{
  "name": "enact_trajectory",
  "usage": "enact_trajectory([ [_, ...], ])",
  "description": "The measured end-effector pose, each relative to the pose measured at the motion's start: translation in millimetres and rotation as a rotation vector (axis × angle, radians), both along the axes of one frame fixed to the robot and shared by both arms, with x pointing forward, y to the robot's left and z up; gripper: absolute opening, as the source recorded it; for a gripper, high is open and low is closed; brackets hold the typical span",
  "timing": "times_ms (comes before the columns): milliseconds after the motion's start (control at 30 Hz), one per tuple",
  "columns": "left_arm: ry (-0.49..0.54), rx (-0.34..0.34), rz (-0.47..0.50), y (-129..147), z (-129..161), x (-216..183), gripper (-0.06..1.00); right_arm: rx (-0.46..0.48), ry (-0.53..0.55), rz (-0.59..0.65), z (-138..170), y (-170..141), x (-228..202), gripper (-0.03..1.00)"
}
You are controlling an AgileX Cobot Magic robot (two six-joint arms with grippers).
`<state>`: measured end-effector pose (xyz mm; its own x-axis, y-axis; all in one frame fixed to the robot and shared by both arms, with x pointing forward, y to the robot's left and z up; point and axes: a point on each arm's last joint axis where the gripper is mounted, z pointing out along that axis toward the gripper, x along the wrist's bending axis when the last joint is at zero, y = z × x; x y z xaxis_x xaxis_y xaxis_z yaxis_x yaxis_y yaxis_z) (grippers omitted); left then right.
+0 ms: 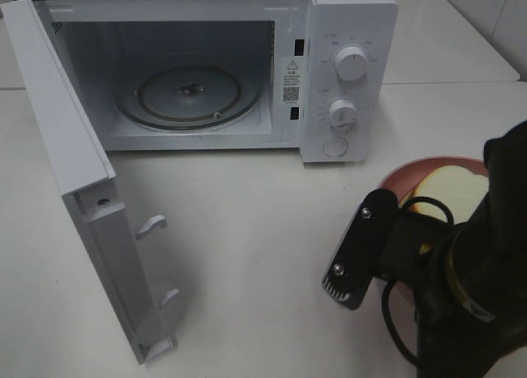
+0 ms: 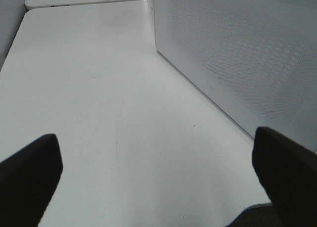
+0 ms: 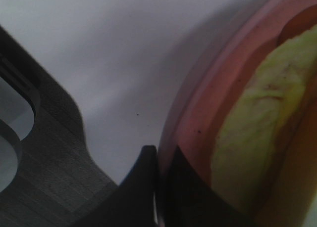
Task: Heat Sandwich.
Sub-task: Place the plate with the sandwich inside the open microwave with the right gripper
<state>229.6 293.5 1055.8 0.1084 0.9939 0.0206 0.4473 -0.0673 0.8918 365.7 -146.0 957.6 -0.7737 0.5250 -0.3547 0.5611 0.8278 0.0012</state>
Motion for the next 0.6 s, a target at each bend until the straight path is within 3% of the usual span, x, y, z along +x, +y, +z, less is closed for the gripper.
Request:
enact_trajectory([
  [400,0.0,0.0,0.0,0,0,0,0.99,-0.002,0.02,0.437,0,25,-23,0.03],
  [600,0.0,0.0,0.0,0,0,0,0.99,-0.021,0.029,0.537,0,27,-25,0.03],
])
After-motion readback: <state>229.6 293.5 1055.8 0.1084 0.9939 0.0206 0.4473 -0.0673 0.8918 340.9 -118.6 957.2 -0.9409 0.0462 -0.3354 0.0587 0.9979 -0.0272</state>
